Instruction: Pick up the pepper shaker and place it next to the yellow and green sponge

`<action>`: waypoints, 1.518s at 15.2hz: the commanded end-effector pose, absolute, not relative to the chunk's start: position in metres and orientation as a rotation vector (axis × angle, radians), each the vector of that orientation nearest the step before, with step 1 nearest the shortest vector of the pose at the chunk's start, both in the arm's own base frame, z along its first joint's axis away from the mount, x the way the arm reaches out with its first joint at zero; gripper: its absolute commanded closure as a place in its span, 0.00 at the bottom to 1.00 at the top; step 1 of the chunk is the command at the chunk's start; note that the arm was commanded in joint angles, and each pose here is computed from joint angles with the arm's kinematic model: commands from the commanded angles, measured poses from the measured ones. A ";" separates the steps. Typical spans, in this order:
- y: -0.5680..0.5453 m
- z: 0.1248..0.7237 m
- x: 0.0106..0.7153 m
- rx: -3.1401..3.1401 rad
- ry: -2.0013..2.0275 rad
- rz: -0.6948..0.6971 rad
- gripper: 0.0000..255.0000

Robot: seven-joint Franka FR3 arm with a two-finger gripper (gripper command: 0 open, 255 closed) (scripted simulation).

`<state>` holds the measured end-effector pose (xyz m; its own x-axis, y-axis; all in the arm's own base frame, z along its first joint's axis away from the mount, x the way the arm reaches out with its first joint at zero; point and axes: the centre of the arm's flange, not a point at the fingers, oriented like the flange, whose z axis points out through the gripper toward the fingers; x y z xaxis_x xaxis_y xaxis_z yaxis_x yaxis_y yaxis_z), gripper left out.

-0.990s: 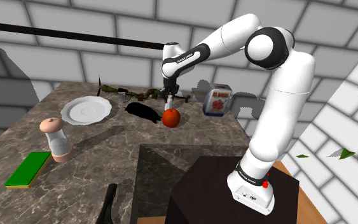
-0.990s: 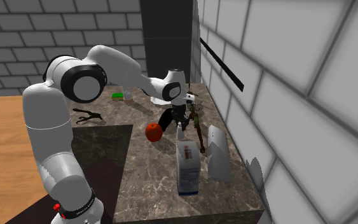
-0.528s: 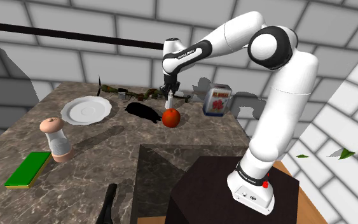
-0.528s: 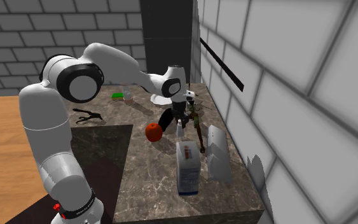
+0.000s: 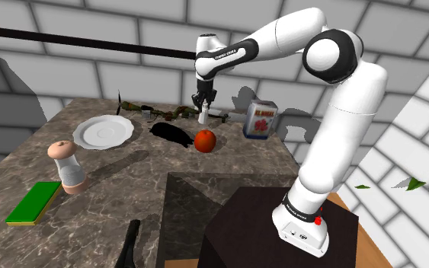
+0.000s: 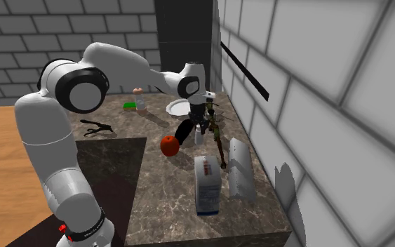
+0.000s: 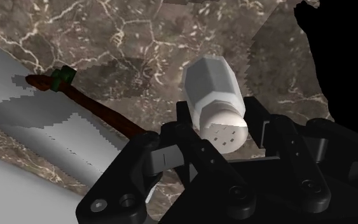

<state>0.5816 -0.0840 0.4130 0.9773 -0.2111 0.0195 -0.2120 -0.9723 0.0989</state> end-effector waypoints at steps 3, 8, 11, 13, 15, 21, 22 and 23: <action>-0.083 0.433 0.581 3.024 -0.325 0.013 1.00; -0.083 0.460 0.581 3.024 -0.325 0.013 1.00; -0.083 0.476 0.581 3.024 -0.325 0.013 1.00; -0.083 0.486 0.581 3.024 -0.325 0.013 1.00; -0.083 0.497 0.581 3.024 -0.325 0.013 1.00; -0.083 0.528 0.581 3.024 -0.325 0.013 1.00; -0.083 0.529 0.581 3.024 -0.325 0.013 1.00; -0.071 0.527 0.583 3.024 -0.325 0.013 1.00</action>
